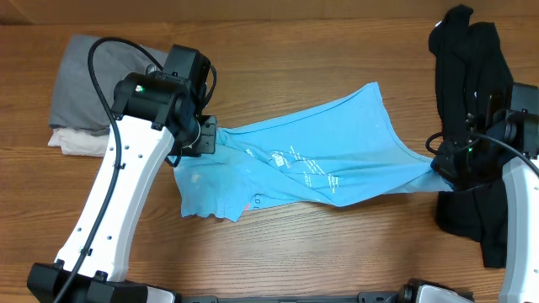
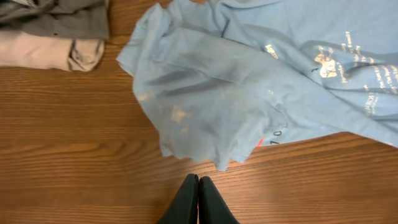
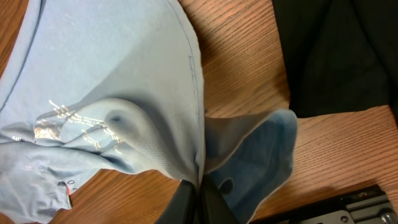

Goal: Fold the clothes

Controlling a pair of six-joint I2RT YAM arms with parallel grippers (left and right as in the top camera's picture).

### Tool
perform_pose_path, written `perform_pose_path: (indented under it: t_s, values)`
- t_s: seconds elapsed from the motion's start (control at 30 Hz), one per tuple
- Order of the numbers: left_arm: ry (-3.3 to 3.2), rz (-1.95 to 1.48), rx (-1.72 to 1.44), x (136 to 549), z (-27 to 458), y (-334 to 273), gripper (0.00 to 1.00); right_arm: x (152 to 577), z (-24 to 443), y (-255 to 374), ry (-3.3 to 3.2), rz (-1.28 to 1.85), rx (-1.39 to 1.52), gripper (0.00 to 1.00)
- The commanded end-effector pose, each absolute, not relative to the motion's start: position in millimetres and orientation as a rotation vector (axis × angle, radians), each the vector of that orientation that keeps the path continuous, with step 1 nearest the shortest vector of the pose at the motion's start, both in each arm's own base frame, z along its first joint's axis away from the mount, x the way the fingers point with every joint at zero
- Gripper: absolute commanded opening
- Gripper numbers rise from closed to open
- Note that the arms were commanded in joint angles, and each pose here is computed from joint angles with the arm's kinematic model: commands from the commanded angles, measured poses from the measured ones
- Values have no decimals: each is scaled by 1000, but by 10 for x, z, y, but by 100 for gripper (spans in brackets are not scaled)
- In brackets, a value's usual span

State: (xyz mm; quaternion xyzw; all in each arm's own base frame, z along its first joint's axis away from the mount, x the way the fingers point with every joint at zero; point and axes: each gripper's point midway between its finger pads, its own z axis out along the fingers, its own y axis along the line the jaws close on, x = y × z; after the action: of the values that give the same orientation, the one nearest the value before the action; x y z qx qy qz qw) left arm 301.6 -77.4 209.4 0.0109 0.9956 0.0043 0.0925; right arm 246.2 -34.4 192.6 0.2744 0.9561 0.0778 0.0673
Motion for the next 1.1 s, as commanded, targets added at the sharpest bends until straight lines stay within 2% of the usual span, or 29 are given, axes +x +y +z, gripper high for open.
perform_pose_path:
  t_s: [0.0, 0.07, 0.17, 0.37, 0.53, 0.7, 0.93, 0.97, 1.07]
  values:
    - [3025, -116, 91, 2852, 1916, -947, 19, 2506, 2018, -377, 2851, 225, 789, 5]
    - [3091, -165, 142, 2705, 1688, -1063, 32, 2512, 2009, -383, 2850, 220, 784, 8]
    - [3187, -167, 195, 2442, 1327, -1178, 45, 2538, 1984, -389, 2846, 220, 777, 10]
    - [3288, -88, 198, 2065, 945, -1301, 54, 2589, 1967, -402, 2838, 220, 774, 14]
    - [3214, 177, 123, 2055, 733, -1197, 61, 2604, 1953, -404, 2841, 220, 773, 14]
    - [3092, 415, -3, 2157, 582, -923, 62, 2605, 1952, -403, 2846, 219, 751, 15]
    - [3028, 382, -25, 2246, 373, -931, 65, 2612, 1954, -405, 2843, 219, 750, 15]
    - [3023, 375, -24, 2247, 337, -933, 64, 2613, 1954, -405, 2843, 219, 750, 15]
    - [3018, 344, -26, 2224, 213, -946, 52, 2612, 1954, -405, 2843, 219, 750, 15]
